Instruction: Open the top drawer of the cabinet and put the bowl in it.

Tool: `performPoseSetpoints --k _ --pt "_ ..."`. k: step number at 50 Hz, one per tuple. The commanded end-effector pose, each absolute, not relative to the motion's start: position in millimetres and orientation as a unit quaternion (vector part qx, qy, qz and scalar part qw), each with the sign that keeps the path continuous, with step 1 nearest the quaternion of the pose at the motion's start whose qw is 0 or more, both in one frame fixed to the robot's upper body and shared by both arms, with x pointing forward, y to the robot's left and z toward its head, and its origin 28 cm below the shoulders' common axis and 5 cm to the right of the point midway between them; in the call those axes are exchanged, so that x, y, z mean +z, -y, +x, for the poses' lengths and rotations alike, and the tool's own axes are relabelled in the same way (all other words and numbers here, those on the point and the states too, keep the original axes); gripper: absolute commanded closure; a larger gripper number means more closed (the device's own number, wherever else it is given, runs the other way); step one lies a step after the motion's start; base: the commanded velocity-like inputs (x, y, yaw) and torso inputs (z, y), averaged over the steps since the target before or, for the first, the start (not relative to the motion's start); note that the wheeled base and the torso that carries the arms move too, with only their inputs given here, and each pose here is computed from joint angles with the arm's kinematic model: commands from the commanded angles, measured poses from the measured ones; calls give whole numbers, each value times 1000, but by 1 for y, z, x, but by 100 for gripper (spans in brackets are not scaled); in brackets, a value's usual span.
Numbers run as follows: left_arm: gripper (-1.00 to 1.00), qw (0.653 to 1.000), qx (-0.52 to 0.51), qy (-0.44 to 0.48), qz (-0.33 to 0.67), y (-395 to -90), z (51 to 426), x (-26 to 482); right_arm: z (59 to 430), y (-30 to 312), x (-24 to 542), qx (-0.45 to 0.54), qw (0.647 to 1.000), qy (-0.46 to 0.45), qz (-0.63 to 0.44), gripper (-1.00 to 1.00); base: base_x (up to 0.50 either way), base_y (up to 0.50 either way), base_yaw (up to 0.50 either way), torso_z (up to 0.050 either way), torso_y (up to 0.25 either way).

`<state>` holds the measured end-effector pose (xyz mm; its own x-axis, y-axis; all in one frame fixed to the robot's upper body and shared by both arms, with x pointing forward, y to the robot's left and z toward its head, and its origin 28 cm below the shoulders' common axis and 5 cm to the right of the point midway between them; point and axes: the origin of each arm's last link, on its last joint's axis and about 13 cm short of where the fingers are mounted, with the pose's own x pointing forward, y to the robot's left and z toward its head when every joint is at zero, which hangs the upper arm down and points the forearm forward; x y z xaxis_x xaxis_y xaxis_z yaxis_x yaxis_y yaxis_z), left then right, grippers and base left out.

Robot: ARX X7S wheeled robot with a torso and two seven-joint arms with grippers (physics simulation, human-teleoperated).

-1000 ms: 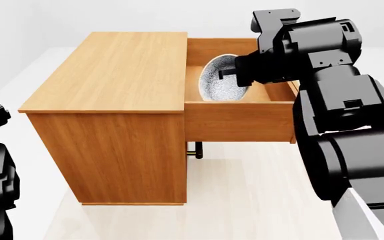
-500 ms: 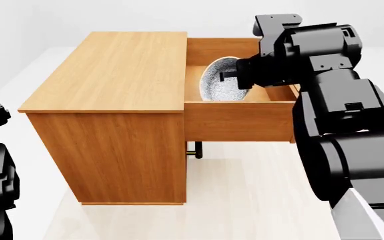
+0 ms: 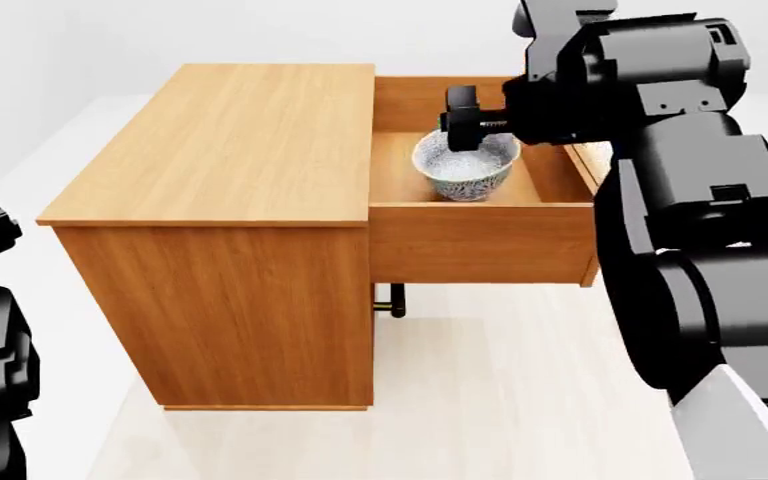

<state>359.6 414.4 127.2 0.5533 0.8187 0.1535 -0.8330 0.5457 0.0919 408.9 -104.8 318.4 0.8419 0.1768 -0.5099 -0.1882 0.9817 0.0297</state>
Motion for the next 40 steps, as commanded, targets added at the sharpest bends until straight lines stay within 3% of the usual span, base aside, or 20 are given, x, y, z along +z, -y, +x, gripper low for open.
performPoseSetpoints --k 1,11,23,24,27,30,36,40 --pt "-100 878 471 47 76 -414 360 127 406 111 350 57 970 -221 -82 -100 0 0 0 0 0" --pt "-100 878 470 47 77 -414 360 127 400 117 391 24 972 -164 -167 -100 0 0 0 0 0" --pt "-100 878 469 46 77 -414 360 128 381 118 451 28 984 -50 -171 -100 0 0 0 0 0" --pt "-100 878 469 46 77 -414 360 128 380 123 439 23 984 -74 -161 -100 0 0 0 0 0" --pt "-100 878 469 46 77 -414 360 128 359 124 429 23 987 -59 -148 -100 0 0 0 0 0" --pt "-100 879 469 46 78 -414 360 128 324 117 435 34 988 32 -149 -100 0 0 0 0 0" --pt "-100 879 468 44 78 -414 360 128 274 118 408 29 984 119 -126 -100 0 0 0 0 0" --pt "-100 879 468 44 80 -414 360 128 256 118 379 25 978 161 -129 -100 0 0 0 0 0"
